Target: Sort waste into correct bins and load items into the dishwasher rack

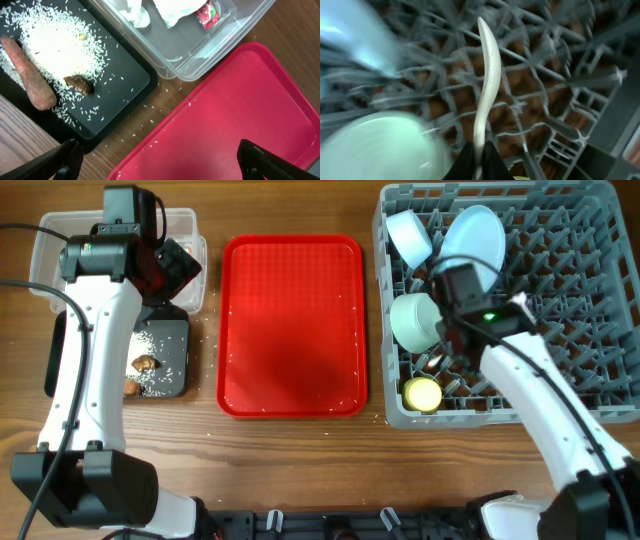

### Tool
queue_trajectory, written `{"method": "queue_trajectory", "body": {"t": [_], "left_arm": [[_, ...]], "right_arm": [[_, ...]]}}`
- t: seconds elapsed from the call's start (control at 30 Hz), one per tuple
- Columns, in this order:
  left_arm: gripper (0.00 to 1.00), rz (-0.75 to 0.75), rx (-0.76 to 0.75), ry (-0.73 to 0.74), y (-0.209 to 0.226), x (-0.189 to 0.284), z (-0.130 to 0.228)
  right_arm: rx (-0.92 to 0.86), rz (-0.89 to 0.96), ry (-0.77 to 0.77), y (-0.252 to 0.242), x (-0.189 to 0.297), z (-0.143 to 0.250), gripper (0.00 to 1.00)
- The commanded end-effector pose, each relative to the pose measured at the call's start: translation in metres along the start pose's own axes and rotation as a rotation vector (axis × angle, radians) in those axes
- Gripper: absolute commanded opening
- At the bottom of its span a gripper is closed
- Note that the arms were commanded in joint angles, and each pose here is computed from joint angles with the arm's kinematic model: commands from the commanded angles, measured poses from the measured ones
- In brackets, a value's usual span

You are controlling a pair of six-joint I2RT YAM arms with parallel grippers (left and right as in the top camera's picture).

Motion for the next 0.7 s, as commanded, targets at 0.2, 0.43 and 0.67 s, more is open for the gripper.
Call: {"method": "queue_trajectory", "body": {"t": [0.2,0.43,0.67], "left_arm": [[1.0,0.003,-0.008,-0.016,-0.001,0.003,-0.002],[1.0,0.002,-0.007,-0.016,-0.001,0.003,-0.002],[1.0,0.003,-0.008,-0.016,-0.001,0.003,-0.002]], "right_arm": [[0.123,-0.137,-0.169,-0.004,0.067,-0.04,1.0],[0.64,-0.511,-0.362,-0.025,0.182,-0.044,1.0],[0.679,-0.475,-0.492,-0.062,0.188,-0.041,1.0]]}}
Point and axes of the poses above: each gripper's point midway between its finger pads, its own x axis back along the fingers, its own y axis along the line the jaws close on, z = x × y, the point moved 3 cm from there along x, back along the fingers, and after that the axes turned 15 degrees about x, right-handed, at the moved point
